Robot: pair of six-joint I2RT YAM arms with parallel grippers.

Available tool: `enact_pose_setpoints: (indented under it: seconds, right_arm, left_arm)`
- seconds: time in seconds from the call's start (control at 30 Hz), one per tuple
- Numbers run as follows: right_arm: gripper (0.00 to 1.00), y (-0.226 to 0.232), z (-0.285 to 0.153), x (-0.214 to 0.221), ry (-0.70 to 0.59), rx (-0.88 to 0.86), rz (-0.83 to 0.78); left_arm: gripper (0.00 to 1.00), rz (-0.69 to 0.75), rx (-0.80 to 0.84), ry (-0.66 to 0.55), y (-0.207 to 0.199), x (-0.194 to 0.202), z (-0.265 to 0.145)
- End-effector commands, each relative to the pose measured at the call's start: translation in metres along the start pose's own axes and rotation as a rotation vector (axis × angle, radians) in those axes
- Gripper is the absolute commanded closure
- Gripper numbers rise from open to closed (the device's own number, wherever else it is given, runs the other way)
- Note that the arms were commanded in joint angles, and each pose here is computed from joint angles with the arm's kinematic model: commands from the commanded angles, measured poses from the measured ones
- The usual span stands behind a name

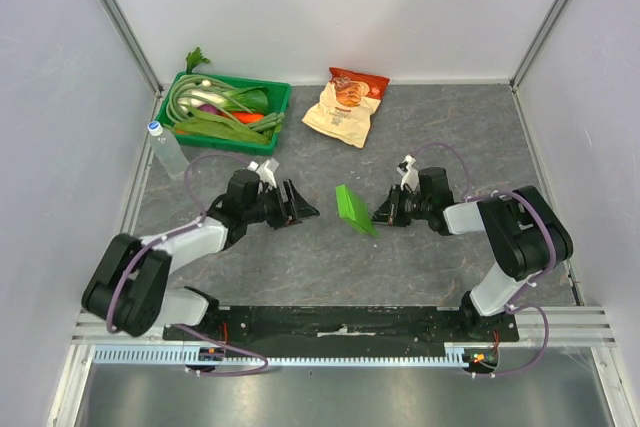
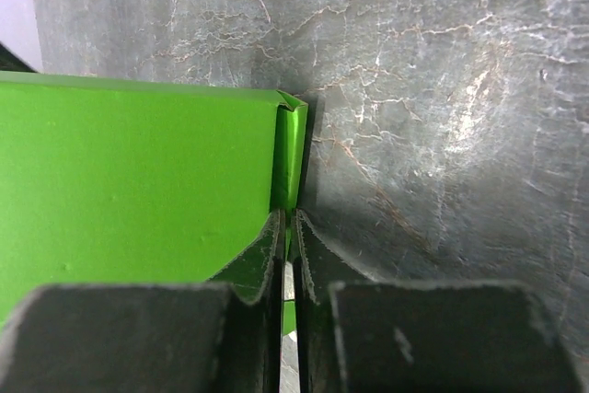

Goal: Fold the paper box

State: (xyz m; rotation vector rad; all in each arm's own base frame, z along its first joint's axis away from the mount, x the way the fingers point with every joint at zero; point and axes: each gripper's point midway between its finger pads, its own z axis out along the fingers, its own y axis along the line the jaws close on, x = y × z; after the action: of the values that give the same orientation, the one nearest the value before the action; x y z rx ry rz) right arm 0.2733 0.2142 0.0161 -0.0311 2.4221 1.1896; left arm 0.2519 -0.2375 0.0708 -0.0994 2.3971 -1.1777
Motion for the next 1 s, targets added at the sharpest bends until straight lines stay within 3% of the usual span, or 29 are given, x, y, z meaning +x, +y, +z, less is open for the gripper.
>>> enact_pose_setpoints:
  seconds: [0.0,0.13,0.2,0.63,0.83,0.9,0.97]
  right_arm:
    - [0.9,0.0,-0.004,-0.009,-0.014,0.038,-0.053]
    - [0.9,0.005,-0.002,-0.012,-0.011,0.026,-0.066]
    - [0.9,0.006,-0.001,-0.012,-0.014,0.022,-0.066]
    - [0.91,0.012,0.002,-0.008,-0.009,0.019,-0.085]
    - [0.92,0.013,-0.001,-0.012,-0.018,0.034,-0.103]
    - [0.91,0.013,-0.002,-0.011,-0.014,0.047,-0.117]
    - [0.9,0.012,-0.003,-0.013,-0.017,0.072,-0.14]
  left_arm:
    - [0.2,0.035,0.02,-0.159,-0.026,-0.031,-0.023]
    - [0.07,0.065,0.094,-0.137,-0.048,-0.042,-0.017]
    - [0.06,0.069,0.181,-0.088,-0.072,-0.042,-0.012]
    - [0.02,0.116,0.303,-0.009,-0.118,-0.017,0.028]
    - [0.02,0.092,0.254,0.033,-0.109,-0.009,0.045]
    - [0.06,0.083,0.205,0.041,-0.102,-0.009,0.046]
    - [0.21,0.074,0.15,0.05,-0.093,-0.009,0.047]
